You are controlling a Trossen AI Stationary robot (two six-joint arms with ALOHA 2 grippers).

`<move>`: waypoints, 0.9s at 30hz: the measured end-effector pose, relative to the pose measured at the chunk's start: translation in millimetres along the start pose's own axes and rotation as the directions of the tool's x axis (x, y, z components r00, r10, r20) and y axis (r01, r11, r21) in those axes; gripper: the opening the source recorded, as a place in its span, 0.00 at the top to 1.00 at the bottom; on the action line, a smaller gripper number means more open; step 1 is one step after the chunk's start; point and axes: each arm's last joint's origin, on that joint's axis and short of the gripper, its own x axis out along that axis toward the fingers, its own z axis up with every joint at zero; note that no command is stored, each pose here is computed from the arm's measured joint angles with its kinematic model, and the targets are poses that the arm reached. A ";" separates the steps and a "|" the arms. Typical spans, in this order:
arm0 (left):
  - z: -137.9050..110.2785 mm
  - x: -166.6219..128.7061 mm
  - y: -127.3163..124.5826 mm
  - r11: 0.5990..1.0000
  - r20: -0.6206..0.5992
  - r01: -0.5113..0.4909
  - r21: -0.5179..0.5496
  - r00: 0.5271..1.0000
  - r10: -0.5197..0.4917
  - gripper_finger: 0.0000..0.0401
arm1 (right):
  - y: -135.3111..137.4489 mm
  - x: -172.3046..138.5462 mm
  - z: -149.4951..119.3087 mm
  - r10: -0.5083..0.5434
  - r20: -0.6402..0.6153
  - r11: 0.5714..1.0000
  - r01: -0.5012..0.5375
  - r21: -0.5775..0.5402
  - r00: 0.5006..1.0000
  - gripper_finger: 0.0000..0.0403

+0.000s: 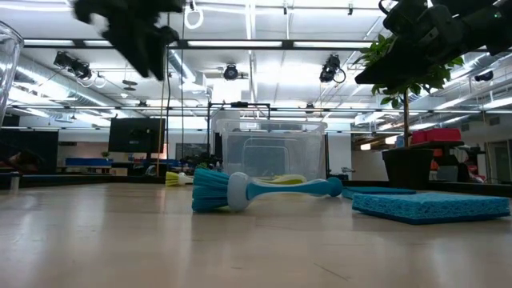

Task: Pick & Place Kitchen Sink Supplies
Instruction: Put the yellow dish brush into the top center transparent bin

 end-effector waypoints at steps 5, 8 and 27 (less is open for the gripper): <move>13.3 18.8 25.6 0.983 0.098 0.020 -0.185 0.995 -0.002 0.52 | 0.0 0.0 -0.8 -0.001 -0.008 1.000 0.001 -0.001 1.000 0.99; 28.1 33.7 30.8 0.969 0.173 0.044 -0.242 0.985 -0.001 0.52 | -0.2 0.0 -1.6 -0.008 -0.016 1.000 0.008 -0.002 1.000 0.99; 80.6 146.7 16.6 0.743 0.243 0.115 -0.659 0.968 0.065 0.52 | -1.4 -0.1 -5.8 -0.044 -0.059 0.999 0.045 0.024 0.997 0.99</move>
